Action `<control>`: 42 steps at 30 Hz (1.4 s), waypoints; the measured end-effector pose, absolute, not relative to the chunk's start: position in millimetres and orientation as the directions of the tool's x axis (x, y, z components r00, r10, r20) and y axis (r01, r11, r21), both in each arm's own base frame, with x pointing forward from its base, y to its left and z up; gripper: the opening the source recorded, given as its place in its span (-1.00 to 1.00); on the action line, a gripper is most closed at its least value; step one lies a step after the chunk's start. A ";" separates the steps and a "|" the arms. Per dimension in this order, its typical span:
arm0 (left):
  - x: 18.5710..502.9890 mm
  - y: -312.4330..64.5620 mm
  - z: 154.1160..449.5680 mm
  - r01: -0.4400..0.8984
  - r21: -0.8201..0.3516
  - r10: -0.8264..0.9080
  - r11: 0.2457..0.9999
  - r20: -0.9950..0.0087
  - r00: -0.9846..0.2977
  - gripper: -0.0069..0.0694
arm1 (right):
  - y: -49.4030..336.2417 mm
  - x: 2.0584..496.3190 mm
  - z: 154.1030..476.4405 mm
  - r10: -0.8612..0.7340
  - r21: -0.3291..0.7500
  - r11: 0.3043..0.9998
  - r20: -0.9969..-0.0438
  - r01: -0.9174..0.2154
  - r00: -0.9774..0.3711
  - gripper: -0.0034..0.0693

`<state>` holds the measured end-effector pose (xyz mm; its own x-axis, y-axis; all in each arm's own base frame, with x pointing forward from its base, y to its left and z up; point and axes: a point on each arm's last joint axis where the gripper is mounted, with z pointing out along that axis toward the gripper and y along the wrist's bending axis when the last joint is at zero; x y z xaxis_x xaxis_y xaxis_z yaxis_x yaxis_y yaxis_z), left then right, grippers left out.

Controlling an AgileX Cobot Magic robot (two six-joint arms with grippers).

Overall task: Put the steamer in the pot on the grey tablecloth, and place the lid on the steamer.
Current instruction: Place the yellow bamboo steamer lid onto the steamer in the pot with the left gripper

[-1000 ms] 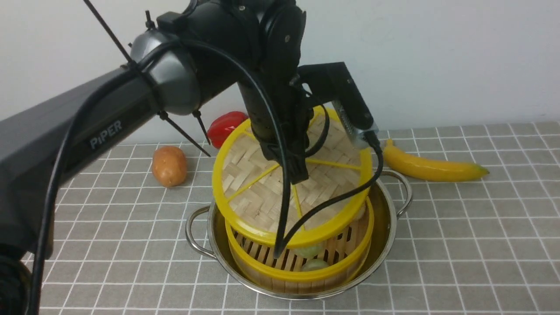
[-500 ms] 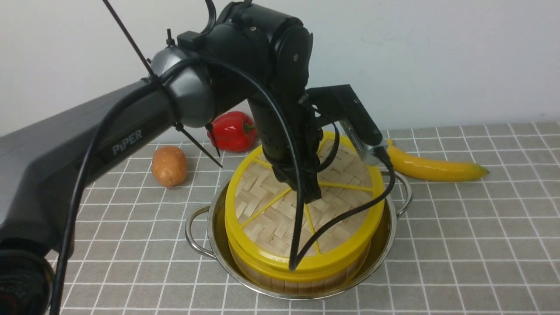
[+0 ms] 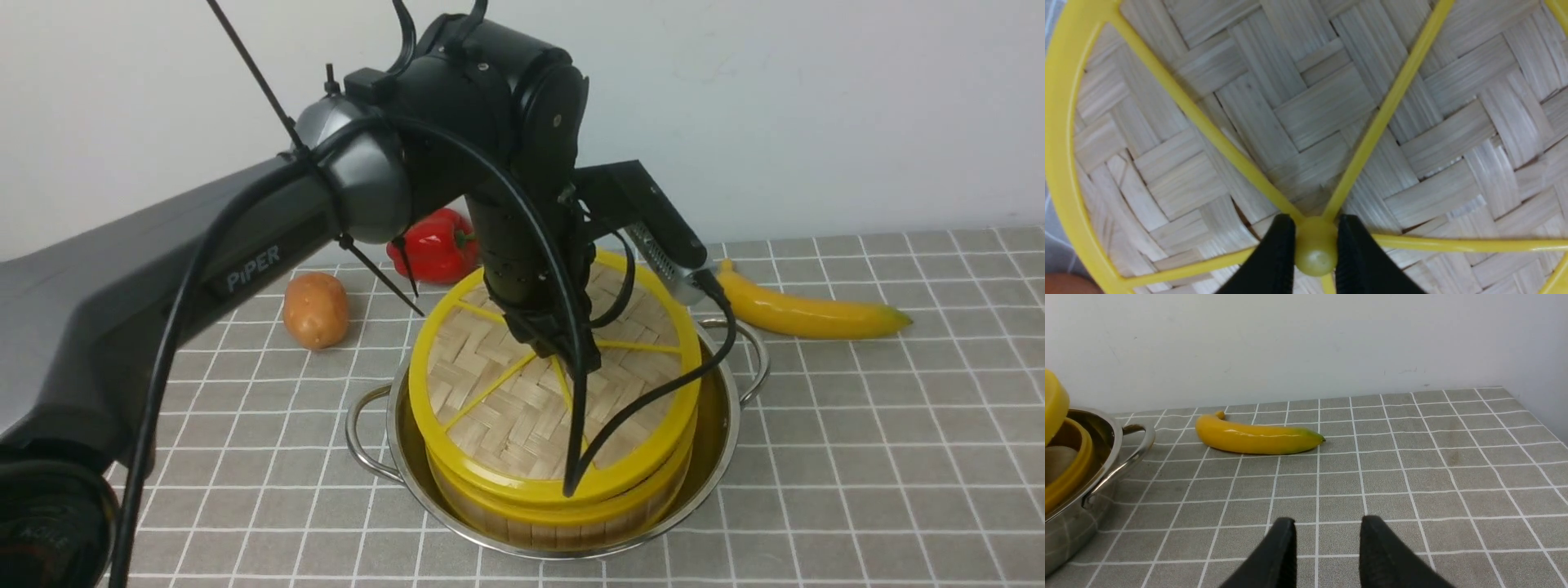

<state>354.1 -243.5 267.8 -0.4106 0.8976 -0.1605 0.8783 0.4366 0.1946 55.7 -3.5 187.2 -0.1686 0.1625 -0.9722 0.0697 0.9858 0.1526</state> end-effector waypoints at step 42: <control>359.5 -246.0 249.8 0.935 0.202 0.956 0.292 -0.090 -0.279 -0.52 | -3.5 55.7 187.2 0.162 0.153 0.986 -0.972 0.070 -0.169 -0.25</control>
